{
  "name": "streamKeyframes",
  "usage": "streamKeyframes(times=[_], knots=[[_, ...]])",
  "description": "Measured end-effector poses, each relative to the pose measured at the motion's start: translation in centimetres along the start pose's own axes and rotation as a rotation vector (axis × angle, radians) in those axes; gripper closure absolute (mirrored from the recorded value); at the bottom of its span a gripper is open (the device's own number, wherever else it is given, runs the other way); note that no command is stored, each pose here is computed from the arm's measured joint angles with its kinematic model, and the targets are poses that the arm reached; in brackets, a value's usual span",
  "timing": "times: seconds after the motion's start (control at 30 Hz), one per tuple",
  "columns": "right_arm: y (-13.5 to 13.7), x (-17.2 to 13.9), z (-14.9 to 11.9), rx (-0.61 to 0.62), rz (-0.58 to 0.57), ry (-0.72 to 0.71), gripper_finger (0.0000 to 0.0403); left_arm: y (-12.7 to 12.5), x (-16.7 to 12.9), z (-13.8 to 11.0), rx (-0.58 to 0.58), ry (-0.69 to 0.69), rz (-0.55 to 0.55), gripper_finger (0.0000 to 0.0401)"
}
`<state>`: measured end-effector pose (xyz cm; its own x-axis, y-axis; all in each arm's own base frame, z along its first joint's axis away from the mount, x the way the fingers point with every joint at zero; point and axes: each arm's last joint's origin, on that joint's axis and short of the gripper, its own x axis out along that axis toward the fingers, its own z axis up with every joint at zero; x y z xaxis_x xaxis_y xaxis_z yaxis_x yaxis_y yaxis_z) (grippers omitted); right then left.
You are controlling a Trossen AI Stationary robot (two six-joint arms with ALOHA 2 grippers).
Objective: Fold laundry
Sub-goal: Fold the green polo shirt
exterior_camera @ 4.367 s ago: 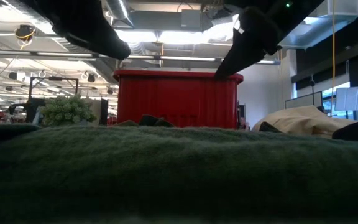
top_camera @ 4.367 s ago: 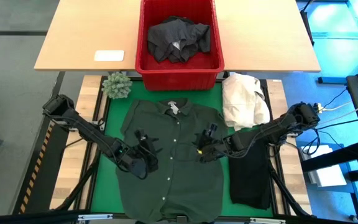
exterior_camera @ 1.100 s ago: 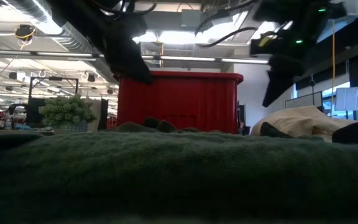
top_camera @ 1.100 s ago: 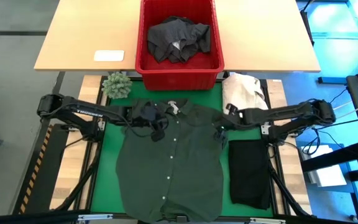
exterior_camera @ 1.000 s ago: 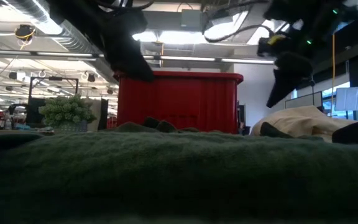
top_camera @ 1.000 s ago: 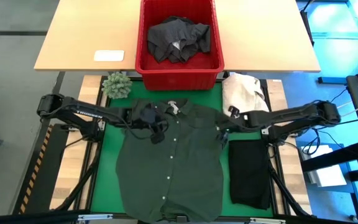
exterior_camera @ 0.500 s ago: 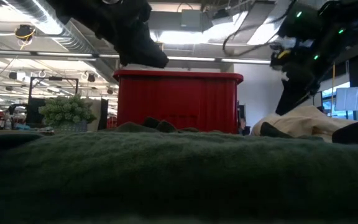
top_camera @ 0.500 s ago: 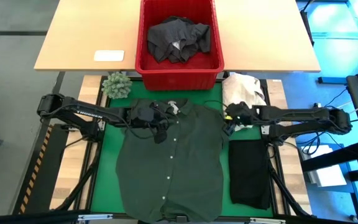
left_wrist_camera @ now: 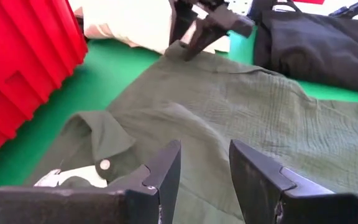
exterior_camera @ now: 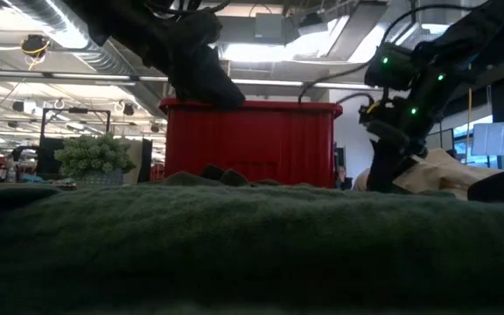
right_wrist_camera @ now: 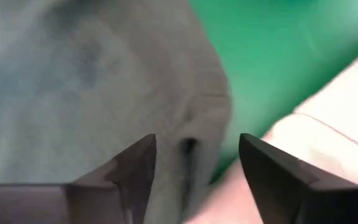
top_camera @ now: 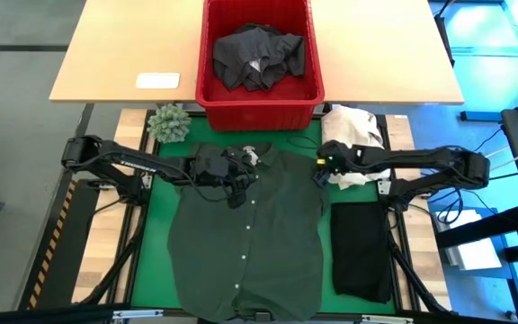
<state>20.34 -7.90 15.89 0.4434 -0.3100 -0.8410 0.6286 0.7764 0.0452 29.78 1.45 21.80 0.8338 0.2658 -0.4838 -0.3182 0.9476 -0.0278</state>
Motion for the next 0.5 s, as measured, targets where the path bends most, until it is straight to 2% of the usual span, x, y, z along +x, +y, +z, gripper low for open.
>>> streamKeyframes(times=[0.13,0.3,0.37,0.5], knots=[[0.0,0.7,-0.1,-0.047,-0.005,0.019,0.0251,0.0,0.1,-0.1,-0.001,0.003,0.001,0.0271],[0.2,0.5,0.1,-0.058,0.047,0.004,0.0376,0.0,0.2,0.0,0.012,0.004,-0.035,0.0271],[0.4,0.3,0.5,-0.065,0.084,-0.028,0.0389,0.0,0.3,-0.1,0.051,0.01,-0.06,0.0271],[1.1,-0.6,2.0,-0.069,0.182,-0.077,0.0382,0.2,0.7,-0.4,0.102,0.029,-0.074,0.0271]])
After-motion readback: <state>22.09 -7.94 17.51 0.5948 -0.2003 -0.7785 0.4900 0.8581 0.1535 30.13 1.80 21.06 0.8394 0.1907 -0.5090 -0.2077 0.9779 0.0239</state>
